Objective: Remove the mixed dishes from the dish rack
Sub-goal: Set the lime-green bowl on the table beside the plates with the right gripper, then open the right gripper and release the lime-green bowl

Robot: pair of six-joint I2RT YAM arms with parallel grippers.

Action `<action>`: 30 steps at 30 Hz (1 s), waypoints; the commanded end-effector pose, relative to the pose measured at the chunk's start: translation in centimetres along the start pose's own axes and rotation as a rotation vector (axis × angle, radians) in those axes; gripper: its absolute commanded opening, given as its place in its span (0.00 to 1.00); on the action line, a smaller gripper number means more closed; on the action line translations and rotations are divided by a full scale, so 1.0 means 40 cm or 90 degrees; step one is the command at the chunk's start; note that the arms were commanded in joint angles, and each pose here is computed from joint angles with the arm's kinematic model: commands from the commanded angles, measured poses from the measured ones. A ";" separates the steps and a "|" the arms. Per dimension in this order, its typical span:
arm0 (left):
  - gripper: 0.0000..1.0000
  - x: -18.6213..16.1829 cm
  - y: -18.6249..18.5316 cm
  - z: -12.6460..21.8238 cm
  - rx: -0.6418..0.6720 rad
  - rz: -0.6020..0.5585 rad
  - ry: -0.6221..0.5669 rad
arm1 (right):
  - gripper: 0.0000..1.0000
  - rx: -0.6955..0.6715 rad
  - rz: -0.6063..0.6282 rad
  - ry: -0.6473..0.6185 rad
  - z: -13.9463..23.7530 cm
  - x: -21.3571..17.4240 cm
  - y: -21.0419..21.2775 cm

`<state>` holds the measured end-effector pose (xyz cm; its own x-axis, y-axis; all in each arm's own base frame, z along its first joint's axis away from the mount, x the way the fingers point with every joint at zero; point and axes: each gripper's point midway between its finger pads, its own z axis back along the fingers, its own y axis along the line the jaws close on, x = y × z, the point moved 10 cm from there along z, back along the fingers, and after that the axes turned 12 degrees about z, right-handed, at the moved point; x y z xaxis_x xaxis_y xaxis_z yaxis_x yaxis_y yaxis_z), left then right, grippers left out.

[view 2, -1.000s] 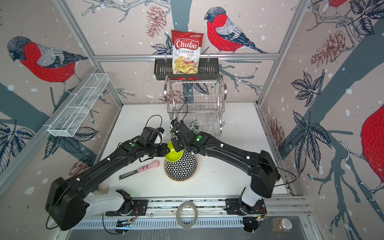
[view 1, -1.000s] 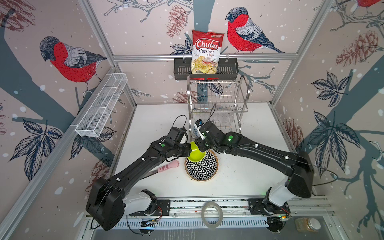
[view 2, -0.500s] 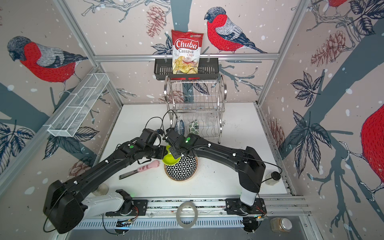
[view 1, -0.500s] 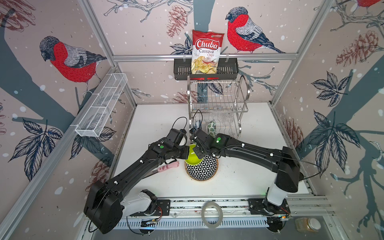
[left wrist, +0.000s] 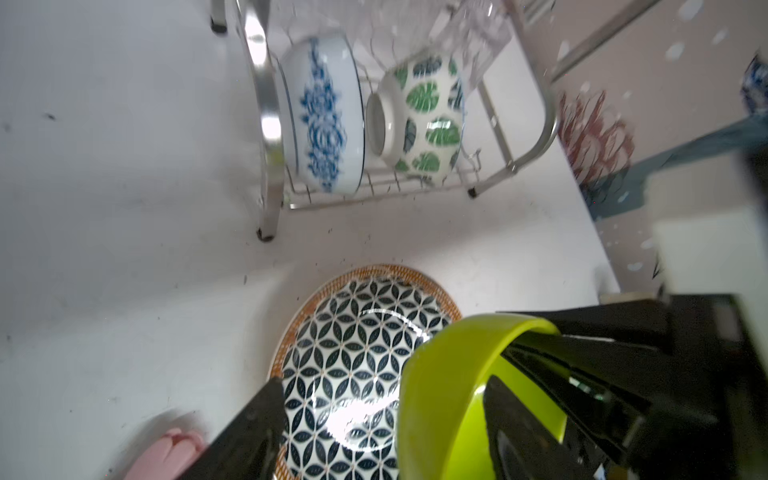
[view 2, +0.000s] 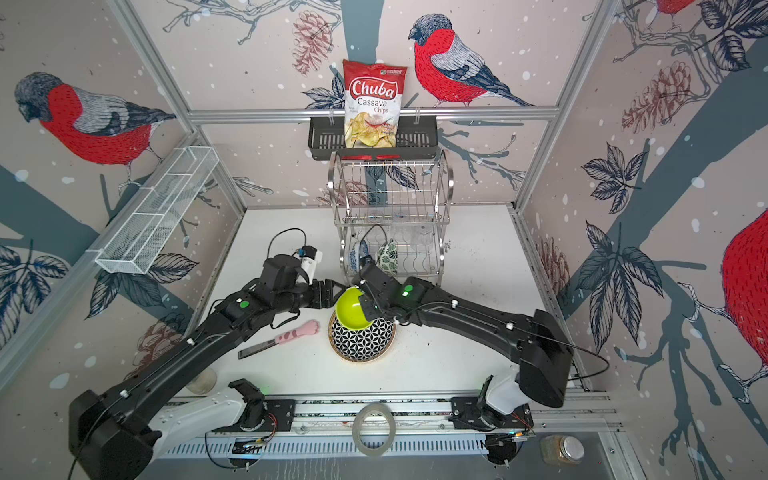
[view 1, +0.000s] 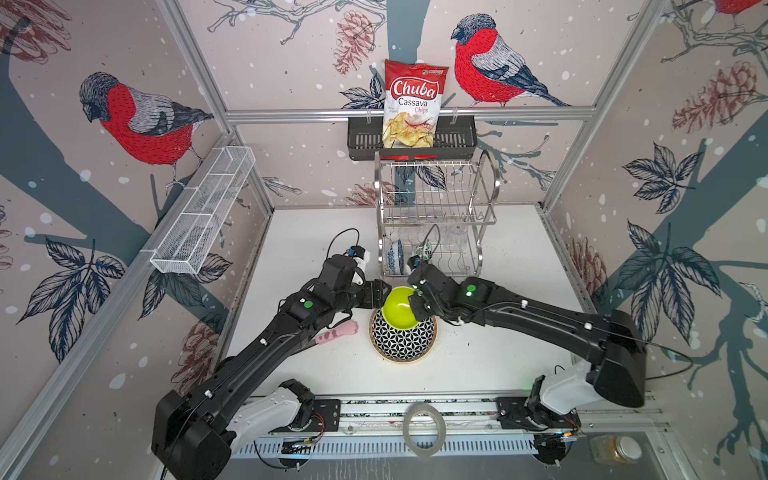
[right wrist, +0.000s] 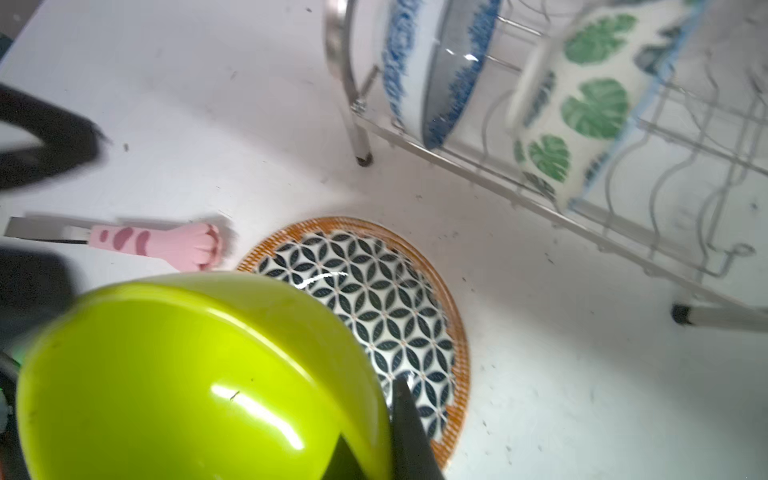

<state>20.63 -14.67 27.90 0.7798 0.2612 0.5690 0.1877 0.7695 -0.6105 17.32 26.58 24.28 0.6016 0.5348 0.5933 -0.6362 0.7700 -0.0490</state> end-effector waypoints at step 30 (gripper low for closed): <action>0.96 0.088 -0.040 0.019 -0.037 0.007 -0.169 | 0.00 -0.044 -0.338 0.110 -0.075 -0.343 -0.270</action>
<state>22.51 -14.69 30.80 0.6274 0.3939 0.6718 0.2096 0.7454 -0.6328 16.90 11.55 14.25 0.9156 0.1010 0.3892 -0.1677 0.9757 0.1413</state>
